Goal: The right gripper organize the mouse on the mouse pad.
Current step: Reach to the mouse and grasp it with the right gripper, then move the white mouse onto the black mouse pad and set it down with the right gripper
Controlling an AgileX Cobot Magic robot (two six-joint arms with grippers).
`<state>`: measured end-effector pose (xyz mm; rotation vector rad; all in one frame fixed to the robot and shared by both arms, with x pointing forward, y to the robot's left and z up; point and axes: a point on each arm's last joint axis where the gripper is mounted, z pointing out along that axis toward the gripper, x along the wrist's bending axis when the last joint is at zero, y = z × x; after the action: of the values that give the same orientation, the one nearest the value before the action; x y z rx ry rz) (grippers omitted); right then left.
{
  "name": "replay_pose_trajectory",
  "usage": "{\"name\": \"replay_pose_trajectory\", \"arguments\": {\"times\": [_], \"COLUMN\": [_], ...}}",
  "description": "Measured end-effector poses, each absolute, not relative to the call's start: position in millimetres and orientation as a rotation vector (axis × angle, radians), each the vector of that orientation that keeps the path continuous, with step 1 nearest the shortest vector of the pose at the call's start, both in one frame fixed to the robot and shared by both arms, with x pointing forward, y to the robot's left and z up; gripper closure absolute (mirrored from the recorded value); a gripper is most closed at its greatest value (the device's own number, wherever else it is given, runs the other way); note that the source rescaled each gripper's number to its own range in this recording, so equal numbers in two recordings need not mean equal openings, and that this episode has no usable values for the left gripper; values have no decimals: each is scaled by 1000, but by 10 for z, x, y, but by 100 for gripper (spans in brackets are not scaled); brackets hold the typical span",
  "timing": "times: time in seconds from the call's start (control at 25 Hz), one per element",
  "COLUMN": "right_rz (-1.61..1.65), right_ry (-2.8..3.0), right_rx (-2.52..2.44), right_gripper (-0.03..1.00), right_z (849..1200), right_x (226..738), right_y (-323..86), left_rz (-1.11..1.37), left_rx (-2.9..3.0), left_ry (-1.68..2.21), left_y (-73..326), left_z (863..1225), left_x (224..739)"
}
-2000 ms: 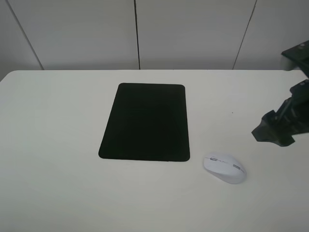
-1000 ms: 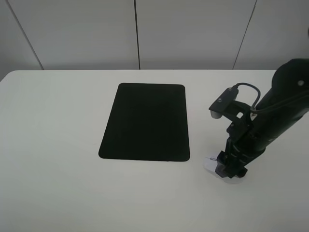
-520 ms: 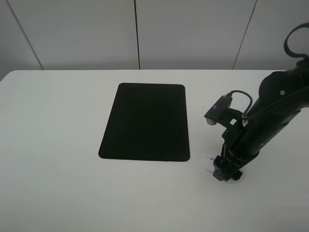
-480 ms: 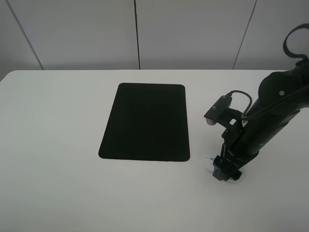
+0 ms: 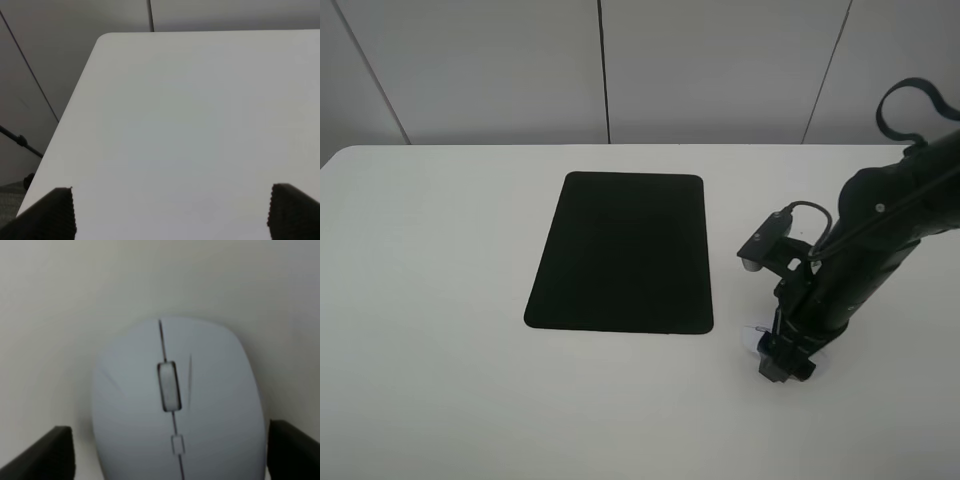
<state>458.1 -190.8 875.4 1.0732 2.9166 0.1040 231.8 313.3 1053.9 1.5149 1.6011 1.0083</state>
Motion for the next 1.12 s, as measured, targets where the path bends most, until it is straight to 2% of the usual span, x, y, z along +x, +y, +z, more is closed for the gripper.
{"name": "replay_pose_trajectory", "arguments": {"times": [0.52, 0.56, 0.6, 0.64, 0.72, 0.76, 1.12], "right_rz": [85, 85, 85, 88, 90, 88, 70], "right_ry": [2926, 2926, 2926, 2924, 2923, 2924, 2937], "right_rx": [1074, 1074, 1071, 1071, 1072, 1072, 1077], "right_gripper": [-1, 2, 15, 40, 97, 92, 92], "right_z": [8664, 8664, 8664, 8664, 8665, 8665, 8664], "right_x": [4593, 4593, 4594, 4596, 4597, 4596, 4584], "right_y": [-1904, -1904, -1905, -1904, -1903, -1903, -1908], "left_rz": [1008, 1008, 1008, 1008, 1008, 1008, 1008], "left_rx": [1515, 1515, 1515, 1515, 1515, 1515, 1515], "left_ry": [1601, 1601, 1601, 1601, 1601, 1601, 1601], "left_y": [3133, 3133, 3133, 3133, 3133, 3133, 3133], "left_z": [10539, 10539, 10539, 10539, 10539, 10539, 10539], "left_x": [2318, 2318, 2318, 2318, 2318, 2318, 2318]}}
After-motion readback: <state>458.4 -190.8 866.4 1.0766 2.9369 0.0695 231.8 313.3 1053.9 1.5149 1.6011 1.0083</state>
